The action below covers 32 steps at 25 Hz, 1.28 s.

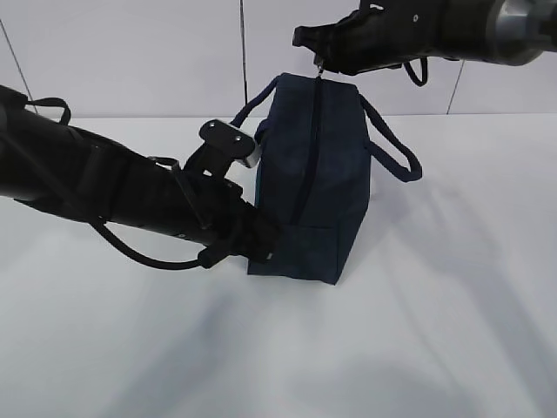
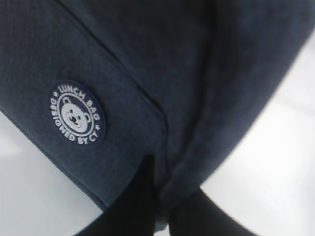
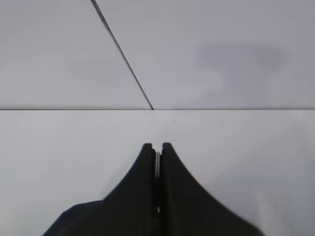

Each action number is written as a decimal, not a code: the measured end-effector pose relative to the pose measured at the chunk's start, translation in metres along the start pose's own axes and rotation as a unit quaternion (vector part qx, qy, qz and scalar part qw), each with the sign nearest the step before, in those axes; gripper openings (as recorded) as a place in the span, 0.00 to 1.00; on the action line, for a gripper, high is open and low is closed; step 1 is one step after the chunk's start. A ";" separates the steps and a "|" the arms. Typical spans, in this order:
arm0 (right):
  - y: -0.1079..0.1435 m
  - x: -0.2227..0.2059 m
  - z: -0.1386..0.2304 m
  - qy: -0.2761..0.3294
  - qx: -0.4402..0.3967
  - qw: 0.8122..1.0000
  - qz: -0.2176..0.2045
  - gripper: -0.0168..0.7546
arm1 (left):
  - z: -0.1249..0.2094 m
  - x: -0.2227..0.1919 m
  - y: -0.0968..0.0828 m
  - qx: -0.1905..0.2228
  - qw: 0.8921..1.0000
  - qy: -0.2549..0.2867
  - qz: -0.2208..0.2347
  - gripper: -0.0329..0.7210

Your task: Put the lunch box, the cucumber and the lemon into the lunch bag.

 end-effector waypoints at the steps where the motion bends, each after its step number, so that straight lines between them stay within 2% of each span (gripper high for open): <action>1: -0.001 -0.003 0.001 0.009 -0.011 1.000 -0.002 0.03 | 0.000 0.000 0.000 0.000 1.000 0.000 0.000 0.06; 6: -0.004 -0.014 0.007 0.051 -0.030 0.998 -0.011 0.03 | 0.000 0.000 -0.001 0.001 1.000 0.001 0.002 0.06; 14: -0.014 -0.022 0.020 0.108 -0.039 0.993 -0.012 0.03 | 0.007 0.001 -0.010 0.039 0.998 0.030 0.039 0.06; 20: -0.011 -0.017 0.019 0.138 -0.037 0.989 -0.020 0.03 | 0.007 0.007 -0.015 0.021 0.998 0.042 0.051 0.06; 23: -0.010 -0.014 0.014 0.143 -0.034 0.989 -0.023 0.03 | 0.007 0.007 -0.016 0.030 0.997 0.044 0.053 0.07; 26: -0.009 -0.010 0.008 0.148 -0.028 0.988 -0.026 0.03 | 0.008 0.008 -0.017 0.040 0.996 0.046 0.058 0.21; 29: -0.007 -0.006 0.008 0.165 -0.018 0.986 -0.032 0.03 | 0.008 0.008 -0.019 0.042 0.996 0.047 0.065 0.46; 32: -0.006 -0.004 0.009 0.179 -0.014 0.983 -0.035 0.03 | 0.006 0.012 -0.022 0.049 0.995 0.050 0.075 0.56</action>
Point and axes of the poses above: a point on each arm's last joint axis where the gripper is mounted, x pointing back along that axis away from the gripper, y along the wrist's bending axis when the last joint is at zero, z = x × y, the point moved 4 cm from there along -x, pointing out along that axis toward the gripper, and after that the axes turned 7 degrees about x, right-handed, at the moved point
